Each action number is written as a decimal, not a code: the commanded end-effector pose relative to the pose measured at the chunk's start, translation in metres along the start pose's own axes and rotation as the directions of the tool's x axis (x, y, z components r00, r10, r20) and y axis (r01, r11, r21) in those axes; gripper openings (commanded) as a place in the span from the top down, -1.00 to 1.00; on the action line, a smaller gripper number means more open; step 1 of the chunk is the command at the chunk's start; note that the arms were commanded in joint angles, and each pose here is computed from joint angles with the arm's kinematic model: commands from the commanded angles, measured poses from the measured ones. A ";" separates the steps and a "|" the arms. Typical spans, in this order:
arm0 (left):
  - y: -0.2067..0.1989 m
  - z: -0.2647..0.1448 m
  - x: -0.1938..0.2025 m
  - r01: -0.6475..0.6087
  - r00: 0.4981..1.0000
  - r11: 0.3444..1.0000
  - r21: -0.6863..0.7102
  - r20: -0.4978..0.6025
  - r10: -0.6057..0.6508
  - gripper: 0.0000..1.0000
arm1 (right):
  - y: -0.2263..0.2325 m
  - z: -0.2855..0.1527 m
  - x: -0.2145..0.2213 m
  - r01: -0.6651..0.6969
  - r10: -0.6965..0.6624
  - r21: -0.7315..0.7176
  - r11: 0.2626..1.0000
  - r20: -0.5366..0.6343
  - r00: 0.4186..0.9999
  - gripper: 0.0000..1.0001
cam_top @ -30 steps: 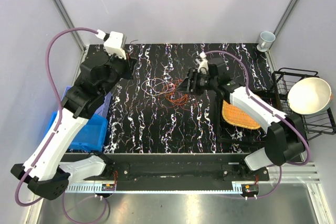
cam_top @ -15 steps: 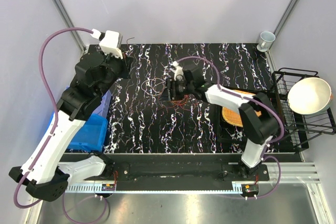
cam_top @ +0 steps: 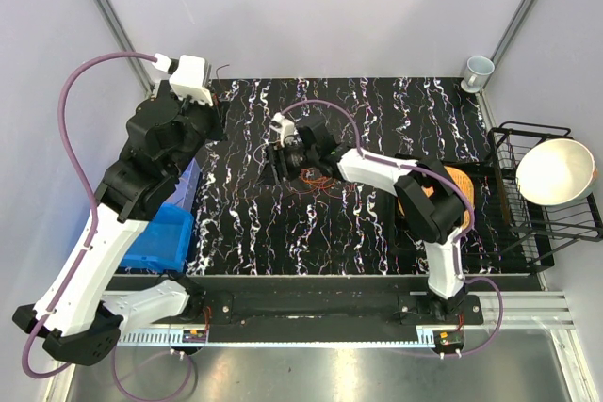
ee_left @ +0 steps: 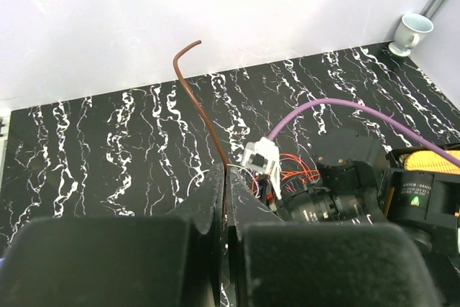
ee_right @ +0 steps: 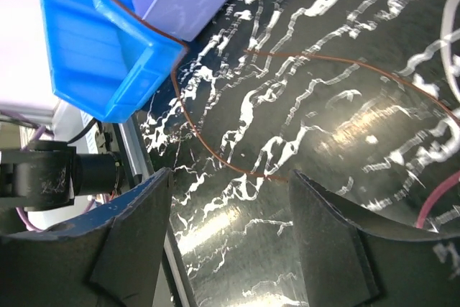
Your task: Untangle the cables
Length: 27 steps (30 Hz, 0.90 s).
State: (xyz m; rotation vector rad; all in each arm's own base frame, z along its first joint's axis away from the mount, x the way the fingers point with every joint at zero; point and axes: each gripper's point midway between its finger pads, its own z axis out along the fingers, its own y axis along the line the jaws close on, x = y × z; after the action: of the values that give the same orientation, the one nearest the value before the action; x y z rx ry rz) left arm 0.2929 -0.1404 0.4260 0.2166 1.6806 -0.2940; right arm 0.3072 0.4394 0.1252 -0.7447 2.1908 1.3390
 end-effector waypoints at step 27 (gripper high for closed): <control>0.012 -0.004 -0.012 -0.002 0.999 0.999 -0.050 0.046 0.004 1.00 | 0.014 0.048 0.033 0.200 -0.216 -0.153 0.968 -0.097 0.972 -0.44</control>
State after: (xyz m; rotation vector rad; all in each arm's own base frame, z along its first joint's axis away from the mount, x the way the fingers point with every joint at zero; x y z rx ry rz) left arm 0.2948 -0.1356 0.4258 0.2012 1.6819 -0.2755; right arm 0.2851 0.4718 0.0938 -1.0169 2.0936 1.3532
